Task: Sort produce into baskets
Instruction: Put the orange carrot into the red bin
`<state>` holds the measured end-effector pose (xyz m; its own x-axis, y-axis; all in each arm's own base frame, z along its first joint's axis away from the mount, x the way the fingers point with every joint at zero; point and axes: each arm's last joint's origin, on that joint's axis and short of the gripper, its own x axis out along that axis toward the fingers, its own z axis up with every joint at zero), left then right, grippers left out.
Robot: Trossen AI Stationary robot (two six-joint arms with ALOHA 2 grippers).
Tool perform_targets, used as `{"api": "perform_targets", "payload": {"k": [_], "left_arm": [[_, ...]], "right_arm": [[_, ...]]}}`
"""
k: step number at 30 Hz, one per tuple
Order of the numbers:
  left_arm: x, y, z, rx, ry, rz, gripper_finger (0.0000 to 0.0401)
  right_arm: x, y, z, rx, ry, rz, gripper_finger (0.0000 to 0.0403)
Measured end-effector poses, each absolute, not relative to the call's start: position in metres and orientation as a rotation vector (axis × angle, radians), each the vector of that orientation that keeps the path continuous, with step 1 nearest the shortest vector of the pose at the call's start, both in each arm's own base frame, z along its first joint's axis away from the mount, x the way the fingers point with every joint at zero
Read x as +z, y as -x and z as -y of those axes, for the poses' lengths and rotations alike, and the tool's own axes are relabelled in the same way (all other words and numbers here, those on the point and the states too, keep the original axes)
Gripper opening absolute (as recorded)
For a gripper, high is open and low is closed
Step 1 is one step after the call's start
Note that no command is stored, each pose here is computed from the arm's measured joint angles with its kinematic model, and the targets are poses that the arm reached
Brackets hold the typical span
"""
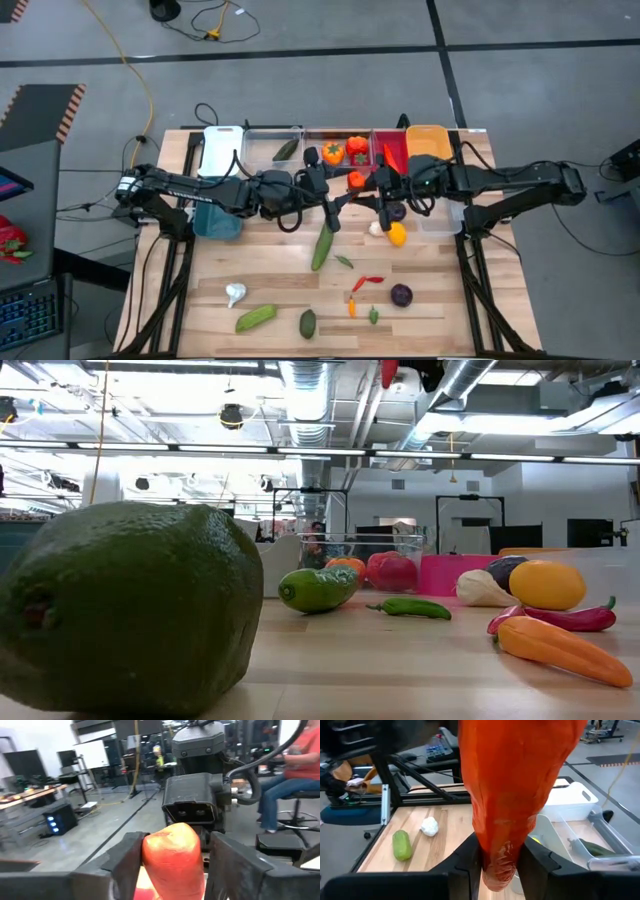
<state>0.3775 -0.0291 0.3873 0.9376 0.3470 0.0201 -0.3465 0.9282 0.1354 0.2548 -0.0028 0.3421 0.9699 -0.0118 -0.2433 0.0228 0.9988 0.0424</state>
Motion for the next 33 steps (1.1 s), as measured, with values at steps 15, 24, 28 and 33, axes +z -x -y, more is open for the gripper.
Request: {"api": "perform_targets", "payload": {"k": [15, 24, 28, 33], "left_arm": [[0.393, -0.354, 0.021, 0.492, -0.226, -0.164, 0.0284], [0.373, -0.346, 0.034, 0.319, -0.194, -0.369, 0.0281], [0.364, -0.342, 0.039, 0.275, -0.154, -0.455, 0.0280], [0.355, -0.337, 0.044, 0.229, -0.153, -0.556, 0.0280]], "right_arm": [[0.314, -0.232, 0.069, -0.494, -0.051, -0.564, 0.0124], [0.298, -0.201, 0.122, -0.797, -0.114, -0.759, 0.0124], [0.288, -0.197, 0.141, -0.866, -0.151, -0.810, 0.0124], [0.272, -0.201, 0.156, -0.897, -0.182, -0.882, 0.0125]]}}
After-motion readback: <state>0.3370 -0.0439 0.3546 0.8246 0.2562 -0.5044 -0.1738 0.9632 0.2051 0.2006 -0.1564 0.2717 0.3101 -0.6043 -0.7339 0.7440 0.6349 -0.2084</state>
